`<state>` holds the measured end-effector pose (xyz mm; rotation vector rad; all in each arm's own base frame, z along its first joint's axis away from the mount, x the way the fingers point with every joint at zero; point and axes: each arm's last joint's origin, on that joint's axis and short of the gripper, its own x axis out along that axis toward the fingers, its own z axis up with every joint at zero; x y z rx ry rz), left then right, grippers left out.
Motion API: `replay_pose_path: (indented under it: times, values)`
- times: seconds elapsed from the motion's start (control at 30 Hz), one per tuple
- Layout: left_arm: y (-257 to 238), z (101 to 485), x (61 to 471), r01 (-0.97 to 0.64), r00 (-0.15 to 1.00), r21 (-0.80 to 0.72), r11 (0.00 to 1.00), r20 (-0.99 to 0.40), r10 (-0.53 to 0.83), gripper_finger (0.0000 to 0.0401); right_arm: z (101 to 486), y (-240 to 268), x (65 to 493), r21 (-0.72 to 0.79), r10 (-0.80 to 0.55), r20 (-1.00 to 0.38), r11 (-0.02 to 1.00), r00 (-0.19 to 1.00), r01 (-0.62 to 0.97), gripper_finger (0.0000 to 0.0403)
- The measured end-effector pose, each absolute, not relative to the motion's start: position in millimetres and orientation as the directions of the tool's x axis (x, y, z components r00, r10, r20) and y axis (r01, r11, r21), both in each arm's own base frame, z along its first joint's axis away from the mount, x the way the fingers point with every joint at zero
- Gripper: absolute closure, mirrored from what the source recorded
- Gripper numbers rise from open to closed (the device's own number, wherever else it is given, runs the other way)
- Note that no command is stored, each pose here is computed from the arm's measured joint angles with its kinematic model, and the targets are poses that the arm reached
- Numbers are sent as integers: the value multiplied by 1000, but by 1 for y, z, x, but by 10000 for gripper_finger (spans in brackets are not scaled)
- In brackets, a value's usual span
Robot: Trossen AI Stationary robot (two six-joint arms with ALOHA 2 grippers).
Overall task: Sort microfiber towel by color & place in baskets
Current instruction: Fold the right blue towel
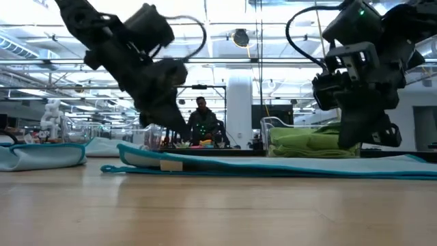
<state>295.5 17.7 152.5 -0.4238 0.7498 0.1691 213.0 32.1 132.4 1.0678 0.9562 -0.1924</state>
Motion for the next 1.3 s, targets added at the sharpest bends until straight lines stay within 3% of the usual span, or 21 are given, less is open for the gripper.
replay_pose_path:
  times: [0.13, 0.23, 0.4, 0.5, 0.73, 1.07, 1.3]
  values:
    - [44, 158, 293, -314, 744, -336, 888, -668, 10, 352, 139, 31, 212, 682, 312, -717, 495, 623, 538, 402]
    - [56, 162, 289, -253, 753, -315, 915, -658, -19, 308, 147, 31, 209, 702, 321, -698, 481, 640, 525, 402]
    - [79, 154, 276, -279, 700, -363, 889, -711, -70, 220, 161, 31, 200, 735, 359, -667, 460, 653, 498, 403]
    - [85, 153, 274, -278, 699, -391, 877, -709, -94, 189, 169, 31, 195, 764, 389, -638, 430, 664, 481, 403]
    - [79, 158, 280, -136, 743, -372, 918, -652, -154, 178, 181, 30, 187, 795, 415, -603, 378, 681, 474, 403]
    - [75, 136, 282, -231, 663, -368, 901, -737, -132, 177, 181, 19, 187, 791, 370, -608, 364, 703, 492, 403]
    - [75, 122, 283, -209, 628, -336, 919, -766, -137, 178, 181, 18, 187, 794, 367, -605, 344, 707, 501, 403]
